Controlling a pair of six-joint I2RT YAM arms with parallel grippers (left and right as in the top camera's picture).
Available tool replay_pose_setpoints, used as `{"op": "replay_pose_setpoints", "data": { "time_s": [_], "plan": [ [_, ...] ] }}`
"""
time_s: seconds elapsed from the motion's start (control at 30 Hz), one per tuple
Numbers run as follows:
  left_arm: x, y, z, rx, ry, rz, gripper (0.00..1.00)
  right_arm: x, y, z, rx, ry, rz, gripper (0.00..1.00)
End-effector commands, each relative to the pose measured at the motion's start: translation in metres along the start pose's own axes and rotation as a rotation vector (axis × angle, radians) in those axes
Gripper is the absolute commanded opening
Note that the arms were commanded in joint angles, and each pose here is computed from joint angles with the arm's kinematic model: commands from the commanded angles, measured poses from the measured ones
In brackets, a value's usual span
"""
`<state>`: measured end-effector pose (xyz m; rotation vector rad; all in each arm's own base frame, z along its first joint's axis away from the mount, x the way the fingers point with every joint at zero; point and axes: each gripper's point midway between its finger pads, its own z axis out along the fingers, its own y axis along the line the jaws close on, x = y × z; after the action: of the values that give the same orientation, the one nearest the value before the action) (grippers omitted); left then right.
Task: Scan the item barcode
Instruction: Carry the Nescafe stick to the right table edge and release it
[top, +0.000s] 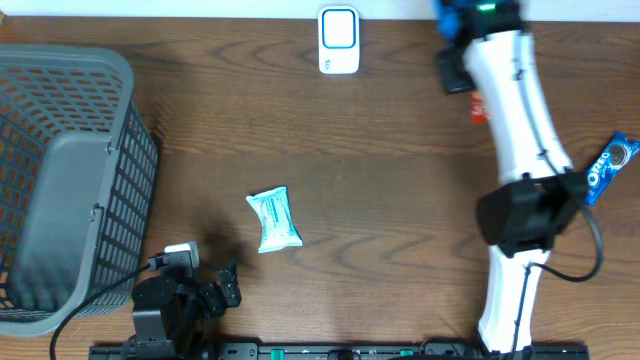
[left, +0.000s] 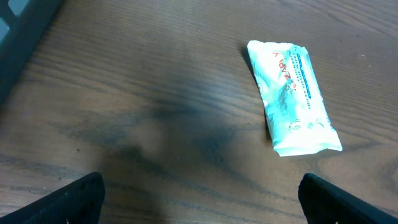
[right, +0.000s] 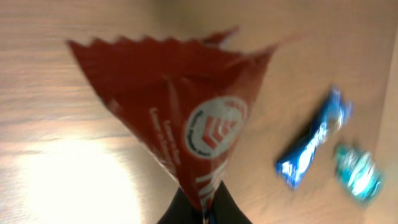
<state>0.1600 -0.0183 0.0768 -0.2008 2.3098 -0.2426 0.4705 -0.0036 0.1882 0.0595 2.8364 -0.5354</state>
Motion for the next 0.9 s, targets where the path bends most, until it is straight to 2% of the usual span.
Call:
{"op": "replay_pose_setpoints", "data": {
  "time_s": [0.0,0.17,0.33,0.5,0.63,0.67,0.73,0.87],
  "plan": [
    [0.011,0.001,0.001,0.001,0.038,-0.013,0.99,0.017,-0.033,0.044,-0.019,0.126,0.288,0.01],
    [0.011,0.001,0.001,0.001,0.038,-0.013,0.99,0.045,-0.081,0.112,-0.019,0.233,0.425,0.01],
    [0.011,0.001,0.001,0.001,0.038,-0.013,1.00,0.076,-0.121,0.168,0.006,0.276,0.529,0.01],
    [0.011,0.001,0.001,0.001,0.038,-0.013,1.00,0.106,-0.149,0.202,0.029,0.308,0.606,0.01],
    [0.011,0.001,0.001,0.001,0.038,-0.013,1.00,0.112,-0.169,0.199,0.053,0.308,0.615,0.02],
    [0.011,0.001,0.001,0.001,0.038,-0.013,1.00,0.110,-0.172,0.193,0.045,0.306,0.621,0.24],
    [0.011,0.001,0.001,0.001,0.038,-0.013,1.00,0.101,-0.170,0.179,-0.006,0.287,0.608,0.38],
    [0.011,0.001,0.001,0.001,0.038,-0.013,1.00,0.067,-0.145,0.130,-0.175,0.202,0.564,0.46]
  ]
}}
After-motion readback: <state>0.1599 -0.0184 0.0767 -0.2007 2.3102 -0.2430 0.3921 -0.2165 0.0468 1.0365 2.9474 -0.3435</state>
